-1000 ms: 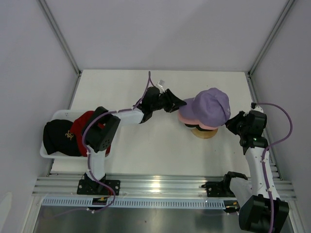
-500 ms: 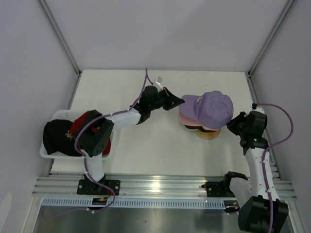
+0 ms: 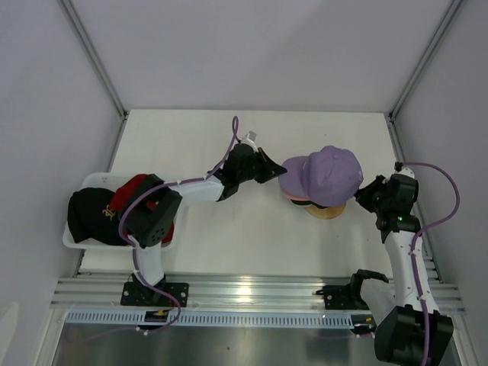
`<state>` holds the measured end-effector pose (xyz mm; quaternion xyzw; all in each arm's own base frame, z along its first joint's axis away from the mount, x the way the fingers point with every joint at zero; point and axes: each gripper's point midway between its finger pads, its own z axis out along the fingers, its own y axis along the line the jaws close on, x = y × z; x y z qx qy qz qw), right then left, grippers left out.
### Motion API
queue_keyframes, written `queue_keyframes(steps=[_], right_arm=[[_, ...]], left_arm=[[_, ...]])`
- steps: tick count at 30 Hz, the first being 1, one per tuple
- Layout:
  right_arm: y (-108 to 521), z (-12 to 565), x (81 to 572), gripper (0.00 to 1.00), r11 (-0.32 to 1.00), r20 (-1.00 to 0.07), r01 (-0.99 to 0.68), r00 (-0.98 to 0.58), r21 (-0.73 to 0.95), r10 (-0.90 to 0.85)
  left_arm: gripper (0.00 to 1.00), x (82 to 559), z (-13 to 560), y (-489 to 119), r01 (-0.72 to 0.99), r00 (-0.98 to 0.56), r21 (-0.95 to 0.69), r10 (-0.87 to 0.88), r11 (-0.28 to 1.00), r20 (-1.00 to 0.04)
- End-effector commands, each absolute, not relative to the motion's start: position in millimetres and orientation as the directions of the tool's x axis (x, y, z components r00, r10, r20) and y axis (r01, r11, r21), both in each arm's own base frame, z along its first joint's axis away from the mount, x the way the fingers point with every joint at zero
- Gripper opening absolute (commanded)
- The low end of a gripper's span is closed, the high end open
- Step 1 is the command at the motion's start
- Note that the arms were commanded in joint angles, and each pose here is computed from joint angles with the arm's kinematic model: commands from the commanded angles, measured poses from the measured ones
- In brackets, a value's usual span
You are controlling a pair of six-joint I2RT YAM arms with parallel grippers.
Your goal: Stack the hats
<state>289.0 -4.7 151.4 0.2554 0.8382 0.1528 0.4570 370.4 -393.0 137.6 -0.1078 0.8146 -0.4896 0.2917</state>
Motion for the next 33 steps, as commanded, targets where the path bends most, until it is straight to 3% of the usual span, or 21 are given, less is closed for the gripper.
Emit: queue_keyframes(steps=[1, 6, 12, 18, 20, 21, 23, 24, 26, 27, 30, 33], right_arm=[[-9.3, 133.5, 278.5, 0.0, 0.826, -0.658, 0.342, -0.499, 0.448, 0.564], [-11.1, 129.8, 278.8, 0.02, 0.823, -0.653, 0.356, -0.501, 0.442, 0.567], [-11.6, 132.8, 277.8, 0.12, 0.824, -0.649, 0.361, -0.508, 0.436, 0.566], [-17.1, 181.4, 277.0, 0.45, 0.84, -0.698, 0.347, -0.469, 0.417, 0.541], [-22.6, 210.9, 279.3, 0.55, 0.85, -0.735, 0.342, -0.433, 0.402, 0.522], [-24.4, 213.5, 273.9, 0.63, 0.848, -0.728, 0.361, -0.444, 0.388, 0.522], [-31.0, 229.5, 271.3, 0.69, 0.85, -0.749, 0.379, -0.423, 0.365, 0.51], [-32.4, 243.2, 268.8, 0.75, 0.85, -0.758, 0.383, -0.41, 0.362, 0.507], [-36.6, 256.9, 266.0, 0.79, 0.848, -0.772, 0.397, -0.39, 0.351, 0.502], [-36.3, 268.7, 264.1, 0.83, 0.851, -0.78, 0.391, -0.381, 0.352, 0.497], [-42.9, 287.6, 261.3, 0.85, 0.857, -0.814, 0.396, -0.341, 0.33, 0.47], [-32.6, 315.2, 264.8, 0.89, 0.887, -0.851, 0.3, -0.292, 0.351, 0.436]], left_arm=[[0.01, 362.4, 52.8, -351.2, 0.019, -0.817, -0.599, -0.333, 0.8, -0.471], [0.01, 361.8, 44.1, -358.8, 0.042, -0.816, -0.538, -0.282, 0.842, -0.504], [0.01, 355.3, 36.7, -362.3, 0.055, -0.833, -0.492, -0.232, 0.869, -0.502], [0.03, 353.8, 47.4, -351.4, 0.055, -0.817, -0.466, -0.228, 0.883, -0.529], [0.12, 353.2, 53.7, -345.2, 0.054, -0.807, -0.451, -0.227, 0.891, -0.545], [0.22, 354.5, 58.2, -343.5, 0.055, -0.8, -0.451, -0.231, 0.891, -0.554], [0.35, 355.1, 69.5, -336.0, 0.066, -0.777, -0.437, -0.228, 0.897, -0.587], [0.49, 355.8, 74.2, -332.6, 0.072, -0.767, -0.43, -0.225, 0.9, -0.601], [0.64, 361.2, 95.0, -325.4, 0.097, -0.729, -0.414, -0.219, 0.905, -0.649], [0.77, 364.0, 102.6, -319.9, 0.099, -0.718, -0.406, -0.217, 0.909, -0.661], [0.91, 373.6, 138.8, -299.6, 0.111, -0.662, -0.394, -0.228, 0.912, -0.714], [0.93, 376.5, 184.5, -267.7, 0.116, -0.588, -0.394, -0.257, 0.912, -0.767]])
